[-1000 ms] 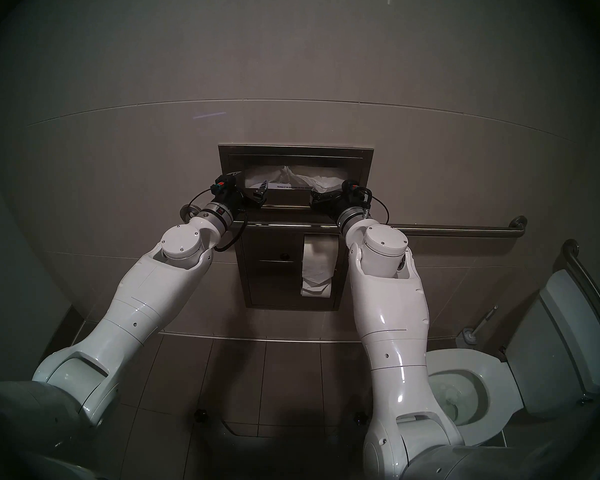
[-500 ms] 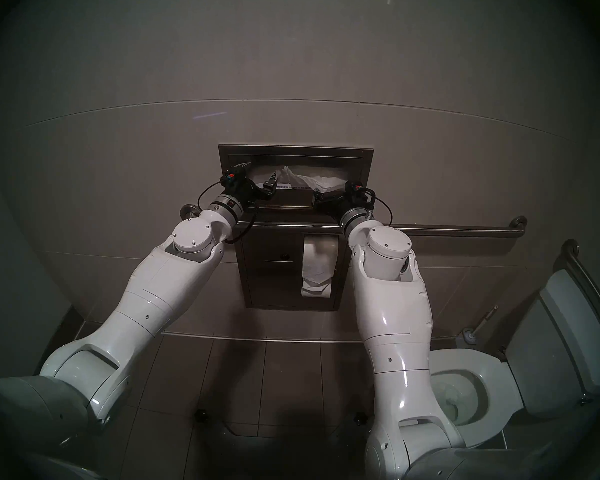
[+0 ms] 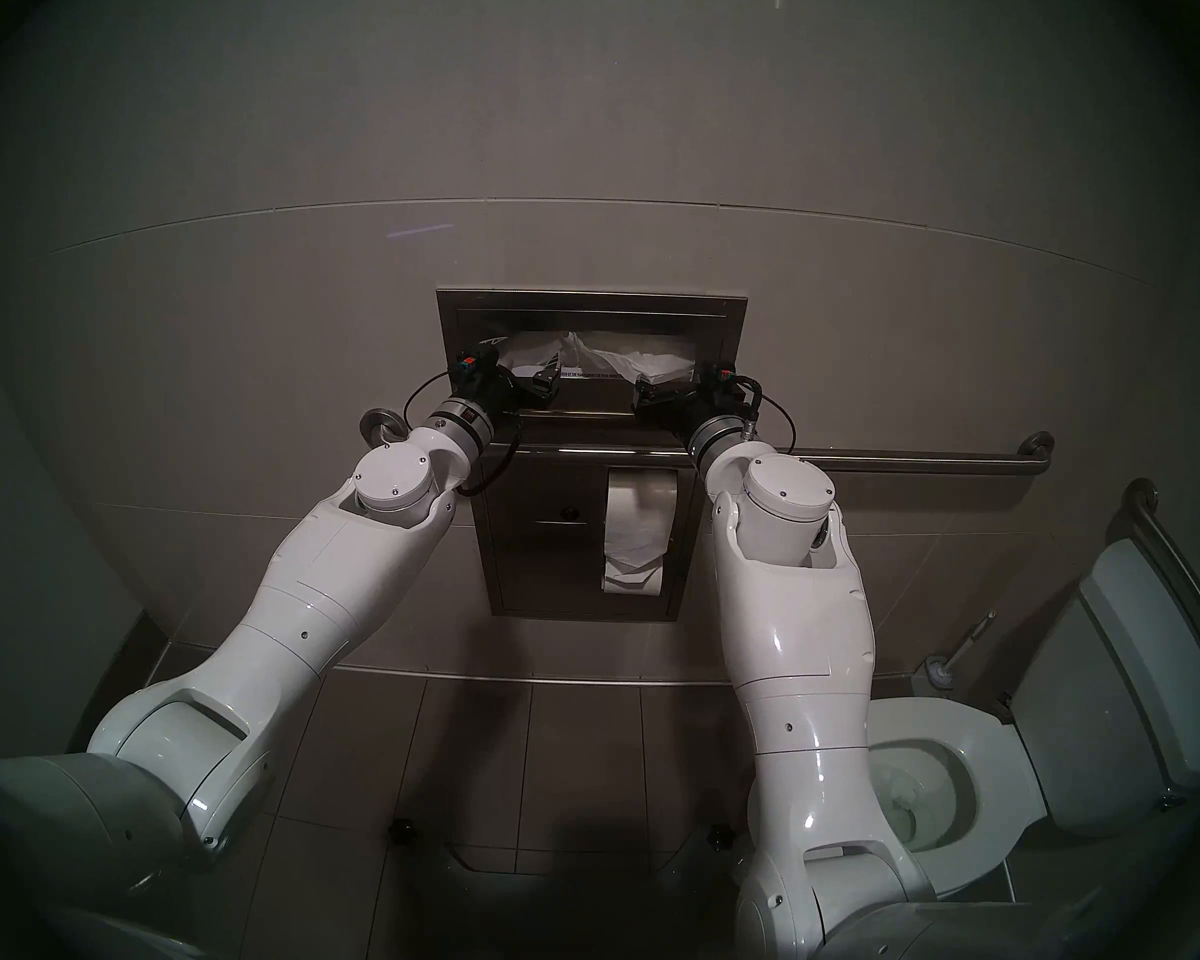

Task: Take out a toilet seat cover

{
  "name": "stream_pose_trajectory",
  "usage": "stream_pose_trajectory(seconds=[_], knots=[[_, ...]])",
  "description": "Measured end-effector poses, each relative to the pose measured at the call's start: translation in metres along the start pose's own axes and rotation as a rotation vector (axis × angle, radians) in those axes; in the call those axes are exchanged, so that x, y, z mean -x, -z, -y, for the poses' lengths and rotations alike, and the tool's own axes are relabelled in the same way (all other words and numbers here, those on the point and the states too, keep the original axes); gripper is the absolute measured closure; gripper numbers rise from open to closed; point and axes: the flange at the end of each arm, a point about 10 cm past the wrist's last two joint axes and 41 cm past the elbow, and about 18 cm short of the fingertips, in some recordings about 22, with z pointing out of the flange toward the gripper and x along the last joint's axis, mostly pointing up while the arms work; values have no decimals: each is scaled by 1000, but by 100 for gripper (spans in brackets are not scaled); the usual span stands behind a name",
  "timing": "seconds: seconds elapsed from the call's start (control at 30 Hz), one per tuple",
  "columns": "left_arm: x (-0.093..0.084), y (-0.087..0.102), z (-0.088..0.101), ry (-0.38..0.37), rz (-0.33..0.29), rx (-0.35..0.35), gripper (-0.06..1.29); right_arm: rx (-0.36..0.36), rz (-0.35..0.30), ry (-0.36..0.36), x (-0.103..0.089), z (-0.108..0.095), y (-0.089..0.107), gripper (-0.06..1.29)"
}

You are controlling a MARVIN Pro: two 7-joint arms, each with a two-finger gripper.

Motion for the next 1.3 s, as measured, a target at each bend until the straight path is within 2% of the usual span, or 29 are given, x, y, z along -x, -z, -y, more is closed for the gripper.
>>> stream_pose_trajectory(seconds=[0.93,1.3], knots=[[10,-19,4,-21,35,17,-3,10,-9,-10,1,-3,14,-2],[17,-25,8,-20,49,-11,-3,9,-16,-12,-1,-3,20,-2]])
